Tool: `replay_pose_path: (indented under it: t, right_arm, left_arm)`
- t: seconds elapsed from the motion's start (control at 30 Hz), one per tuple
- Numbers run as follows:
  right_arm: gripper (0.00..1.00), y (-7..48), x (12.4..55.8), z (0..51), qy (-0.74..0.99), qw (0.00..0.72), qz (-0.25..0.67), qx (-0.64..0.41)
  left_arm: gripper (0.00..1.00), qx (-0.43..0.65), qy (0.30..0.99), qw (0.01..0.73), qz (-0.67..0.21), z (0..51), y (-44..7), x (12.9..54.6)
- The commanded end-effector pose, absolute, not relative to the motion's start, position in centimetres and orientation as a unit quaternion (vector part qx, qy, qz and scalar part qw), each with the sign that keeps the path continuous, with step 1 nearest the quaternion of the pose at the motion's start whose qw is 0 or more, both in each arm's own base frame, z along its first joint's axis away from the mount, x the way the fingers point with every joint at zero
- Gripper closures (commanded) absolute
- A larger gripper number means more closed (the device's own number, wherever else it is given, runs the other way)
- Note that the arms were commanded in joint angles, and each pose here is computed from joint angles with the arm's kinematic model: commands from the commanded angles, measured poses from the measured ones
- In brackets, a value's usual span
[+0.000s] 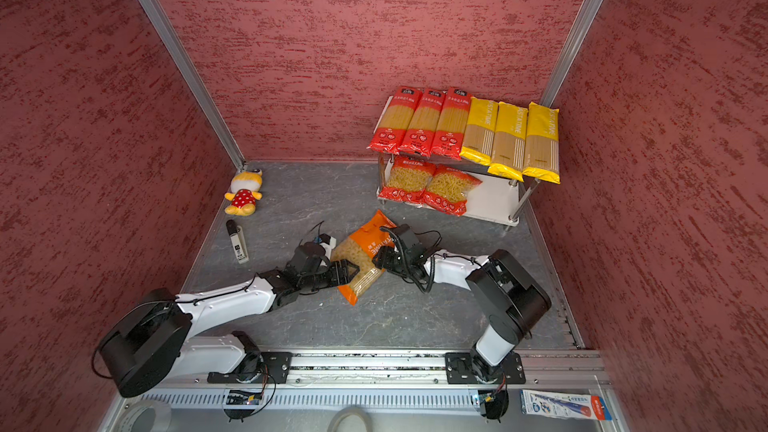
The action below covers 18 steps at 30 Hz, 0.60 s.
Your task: Place and organize the pasta boxes and bags onto the shelf
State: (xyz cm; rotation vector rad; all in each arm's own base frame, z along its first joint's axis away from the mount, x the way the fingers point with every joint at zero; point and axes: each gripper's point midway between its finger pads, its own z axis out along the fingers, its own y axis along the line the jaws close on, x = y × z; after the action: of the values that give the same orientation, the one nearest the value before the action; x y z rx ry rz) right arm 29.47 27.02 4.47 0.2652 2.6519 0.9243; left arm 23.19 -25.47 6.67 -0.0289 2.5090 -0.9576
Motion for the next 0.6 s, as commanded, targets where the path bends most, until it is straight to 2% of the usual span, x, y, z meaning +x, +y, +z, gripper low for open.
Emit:
replay_pose_path:
  t: [0.0,0.17,0.37,0.57]
  right_arm:
    - [0.33,25.5,31.4,5.4,0.93,0.196,0.3,0.08]
    - [0.32,22.9,32.6,6.2,0.935,0.22,0.264,0.085]
    - [0.31,20.5,30.7,6.7,0.931,0.224,0.26,0.125]
    - [0.31,21.9,27.8,6.7,0.9,0.21,0.332,0.191]
  left_arm:
    - [0.24,0.022,0.892,0.215,-0.398,9.0,-29.4,22.0]
    - [0.24,0.086,0.873,0.219,-0.427,12.2,-32.0,21.6]
    - [0.24,0.079,0.878,0.271,-0.387,15.7,-26.3,25.4]
    - [0.23,0.047,0.904,0.307,-0.295,13.8,-20.8,30.7]
